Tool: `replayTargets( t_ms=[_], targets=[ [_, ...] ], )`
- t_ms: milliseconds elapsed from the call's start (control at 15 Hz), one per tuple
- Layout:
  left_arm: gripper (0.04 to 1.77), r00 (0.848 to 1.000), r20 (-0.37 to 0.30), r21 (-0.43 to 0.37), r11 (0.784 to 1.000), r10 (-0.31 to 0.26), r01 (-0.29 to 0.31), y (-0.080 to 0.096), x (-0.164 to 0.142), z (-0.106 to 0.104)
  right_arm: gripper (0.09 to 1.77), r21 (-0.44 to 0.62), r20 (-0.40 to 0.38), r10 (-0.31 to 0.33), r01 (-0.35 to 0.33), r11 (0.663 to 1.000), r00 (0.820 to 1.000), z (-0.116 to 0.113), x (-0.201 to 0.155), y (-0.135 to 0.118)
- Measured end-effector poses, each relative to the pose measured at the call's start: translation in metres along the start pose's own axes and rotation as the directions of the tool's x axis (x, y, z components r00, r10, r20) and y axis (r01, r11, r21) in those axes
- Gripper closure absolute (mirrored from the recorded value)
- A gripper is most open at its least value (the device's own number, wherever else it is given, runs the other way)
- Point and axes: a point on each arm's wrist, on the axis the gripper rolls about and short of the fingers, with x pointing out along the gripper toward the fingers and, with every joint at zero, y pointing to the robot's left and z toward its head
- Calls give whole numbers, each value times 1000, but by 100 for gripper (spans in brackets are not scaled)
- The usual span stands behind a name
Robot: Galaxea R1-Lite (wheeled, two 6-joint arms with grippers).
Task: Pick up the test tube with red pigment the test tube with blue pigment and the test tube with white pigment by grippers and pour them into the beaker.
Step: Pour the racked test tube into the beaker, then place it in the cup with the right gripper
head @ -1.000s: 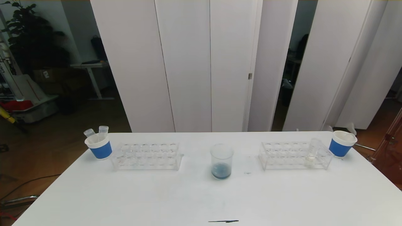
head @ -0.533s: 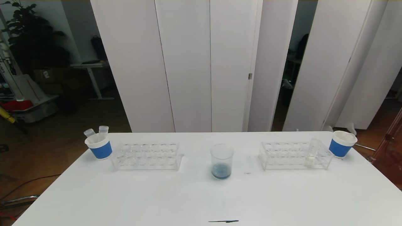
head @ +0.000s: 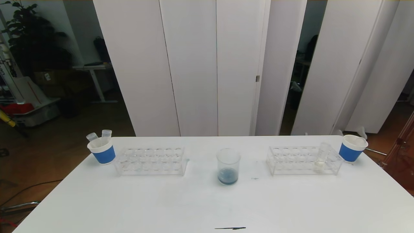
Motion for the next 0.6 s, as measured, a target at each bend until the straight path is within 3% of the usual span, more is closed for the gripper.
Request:
replayTargets(
  t_ms=[600],
  targets=[
    [6,1000,-11,-20,1000,-4,4,0,0,-2,13,0,0,0,0,1000,1000,0,0,0]
  ],
)
